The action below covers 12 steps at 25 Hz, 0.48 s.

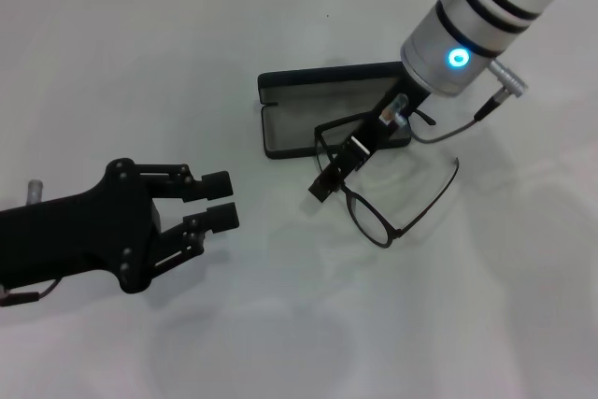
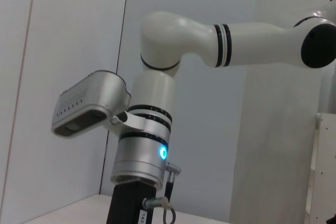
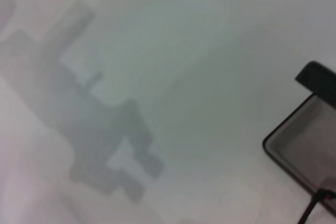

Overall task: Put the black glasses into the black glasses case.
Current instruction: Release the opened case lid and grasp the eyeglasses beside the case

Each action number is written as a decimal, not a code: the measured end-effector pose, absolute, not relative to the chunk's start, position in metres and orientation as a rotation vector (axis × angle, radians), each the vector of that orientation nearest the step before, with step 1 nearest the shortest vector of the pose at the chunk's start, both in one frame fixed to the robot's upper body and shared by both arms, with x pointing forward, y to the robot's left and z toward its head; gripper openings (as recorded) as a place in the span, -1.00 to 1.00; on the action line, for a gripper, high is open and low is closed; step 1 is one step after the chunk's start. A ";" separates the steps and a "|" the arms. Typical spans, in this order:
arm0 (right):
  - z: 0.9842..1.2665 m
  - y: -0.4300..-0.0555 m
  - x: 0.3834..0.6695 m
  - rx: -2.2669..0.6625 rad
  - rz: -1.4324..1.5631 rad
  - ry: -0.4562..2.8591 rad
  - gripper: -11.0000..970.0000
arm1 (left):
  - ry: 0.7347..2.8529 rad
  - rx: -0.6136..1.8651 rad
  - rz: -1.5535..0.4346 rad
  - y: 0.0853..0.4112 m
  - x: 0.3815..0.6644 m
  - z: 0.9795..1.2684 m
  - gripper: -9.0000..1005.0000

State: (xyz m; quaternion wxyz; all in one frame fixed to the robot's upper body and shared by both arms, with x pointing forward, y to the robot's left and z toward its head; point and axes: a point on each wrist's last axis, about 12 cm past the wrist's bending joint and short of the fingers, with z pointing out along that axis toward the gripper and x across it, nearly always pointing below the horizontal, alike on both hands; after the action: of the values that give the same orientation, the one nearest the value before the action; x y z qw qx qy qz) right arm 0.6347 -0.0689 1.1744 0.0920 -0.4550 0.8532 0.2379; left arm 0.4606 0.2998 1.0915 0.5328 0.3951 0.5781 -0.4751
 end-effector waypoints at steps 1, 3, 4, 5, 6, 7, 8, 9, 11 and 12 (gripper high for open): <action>1.172 -0.069 0.634 -1.347 0.710 2.537 0.60 | 1.379 0.939 -1.136 0.299 0.460 1.091 -0.44; 1.168 -0.069 0.633 -1.339 0.709 2.547 0.60 | 1.378 0.935 -1.139 0.298 0.460 1.089 -0.44; 1.167 -0.069 0.633 -1.335 0.709 2.551 0.59 | 1.377 0.932 -1.140 0.298 0.460 1.089 -0.44; 1.165 -0.070 0.633 -1.330 0.709 2.555 0.59 | 1.378 0.930 -1.141 0.298 0.460 1.088 -0.44; 1.164 -0.071 0.633 -1.323 0.709 2.562 0.58 | 1.378 0.929 -1.142 0.297 0.461 1.088 -0.44; 1.162 -0.072 0.633 -1.315 0.709 2.566 0.58 | 1.377 0.929 -1.141 0.297 0.461 1.087 -0.44; 1.162 -0.072 0.633 -1.309 0.708 2.569 0.57 | 1.375 0.929 -1.140 0.297 0.461 1.087 -0.44; 1.161 -0.073 0.633 -1.302 0.706 2.570 0.57 | 1.375 0.929 -1.138 0.296 0.461 1.086 -0.44; 1.159 -0.074 0.633 -1.294 0.704 2.572 0.56 | 1.374 0.929 -1.135 0.295 0.462 1.086 -0.44; 1.159 -0.075 0.634 -1.291 0.702 2.572 0.55 | 1.373 0.928 -1.136 0.295 0.462 1.086 -0.44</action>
State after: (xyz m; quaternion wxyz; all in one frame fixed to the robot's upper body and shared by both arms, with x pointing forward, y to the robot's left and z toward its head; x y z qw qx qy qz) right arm 0.6335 -0.0749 1.1587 0.0895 -0.4340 0.8648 0.2361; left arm 0.4622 0.2947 1.0859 0.5366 0.3900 0.5766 -0.4770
